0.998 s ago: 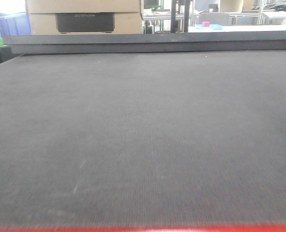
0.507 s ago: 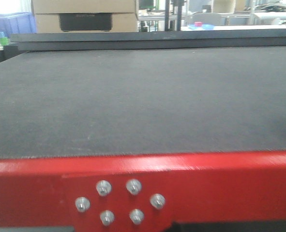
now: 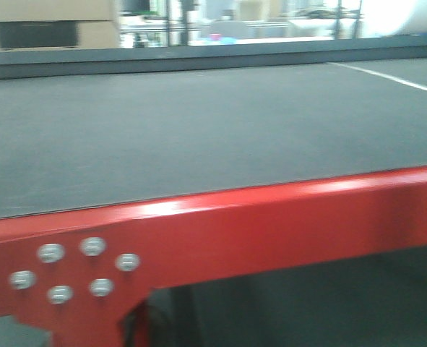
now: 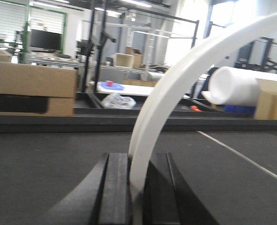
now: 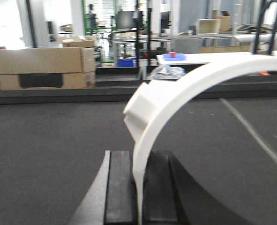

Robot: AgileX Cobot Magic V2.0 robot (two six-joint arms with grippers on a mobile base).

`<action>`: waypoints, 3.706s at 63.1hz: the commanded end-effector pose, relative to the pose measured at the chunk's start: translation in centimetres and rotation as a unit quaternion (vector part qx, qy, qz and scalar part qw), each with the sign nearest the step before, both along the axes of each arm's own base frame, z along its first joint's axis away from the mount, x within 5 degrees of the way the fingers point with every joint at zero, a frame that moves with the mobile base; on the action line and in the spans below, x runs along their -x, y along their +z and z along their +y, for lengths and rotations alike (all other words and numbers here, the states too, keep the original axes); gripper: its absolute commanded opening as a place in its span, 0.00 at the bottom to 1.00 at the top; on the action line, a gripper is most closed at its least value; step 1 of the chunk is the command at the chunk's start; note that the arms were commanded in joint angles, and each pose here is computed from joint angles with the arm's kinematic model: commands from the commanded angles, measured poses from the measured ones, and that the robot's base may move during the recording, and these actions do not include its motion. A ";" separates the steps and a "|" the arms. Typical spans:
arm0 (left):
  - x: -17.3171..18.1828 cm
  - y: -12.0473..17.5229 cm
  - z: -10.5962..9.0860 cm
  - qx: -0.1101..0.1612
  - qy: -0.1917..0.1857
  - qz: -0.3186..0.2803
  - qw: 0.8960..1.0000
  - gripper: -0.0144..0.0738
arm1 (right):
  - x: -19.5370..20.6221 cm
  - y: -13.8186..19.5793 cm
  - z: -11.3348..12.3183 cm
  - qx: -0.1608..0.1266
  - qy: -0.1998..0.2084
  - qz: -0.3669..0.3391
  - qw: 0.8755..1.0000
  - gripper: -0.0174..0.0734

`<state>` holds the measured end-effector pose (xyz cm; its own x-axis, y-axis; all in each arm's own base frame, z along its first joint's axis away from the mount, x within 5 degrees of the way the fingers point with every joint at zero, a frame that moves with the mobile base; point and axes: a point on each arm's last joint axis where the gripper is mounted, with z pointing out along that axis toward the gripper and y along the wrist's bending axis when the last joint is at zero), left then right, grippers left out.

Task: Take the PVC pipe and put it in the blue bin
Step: 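Drive across the room past the red table toward the bin shelves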

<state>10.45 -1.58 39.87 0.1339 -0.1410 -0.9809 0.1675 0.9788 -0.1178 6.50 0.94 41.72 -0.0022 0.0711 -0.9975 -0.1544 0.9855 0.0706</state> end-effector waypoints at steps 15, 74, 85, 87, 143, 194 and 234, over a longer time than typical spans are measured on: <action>0.0 0.2 -0.1 0.002 -0.003 -0.013 1.000 0.04 | 0.2 0.2 0.0 0.002 0.000 -0.012 1.000 0.01; 0.0 0.2 -0.1 0.002 -0.003 -0.013 1.000 0.04 | 0.2 0.2 0.0 0.002 0.000 -0.012 1.000 0.01; 0.0 0.2 -0.1 0.002 -0.003 -0.013 1.000 0.04 | 0.2 0.2 0.0 0.002 0.000 -0.012 1.000 0.01; 0.0 0.2 -0.1 0.002 -0.003 -0.013 1.000 0.04 | 0.2 0.2 0.0 0.002 0.000 -0.012 1.000 0.01; 0.0 0.2 -0.1 0.002 -0.003 -0.013 1.000 0.04 | 0.2 0.2 0.0 0.002 0.000 -0.012 1.000 0.01; 0.0 0.2 -0.1 0.002 -0.003 -0.013 1.000 0.04 | 0.2 0.2 0.0 0.002 0.000 -0.012 1.000 0.01; 0.0 0.2 -0.1 0.002 -0.003 -0.013 1.000 0.04 | 0.2 0.2 0.0 0.002 0.000 -0.012 1.000 0.01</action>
<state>10.45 -1.60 39.87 0.1336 -0.1413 -0.9809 0.1698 0.9784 -0.1178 6.46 0.93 41.71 -0.0023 0.0697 -0.9976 -0.1543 0.9856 0.0692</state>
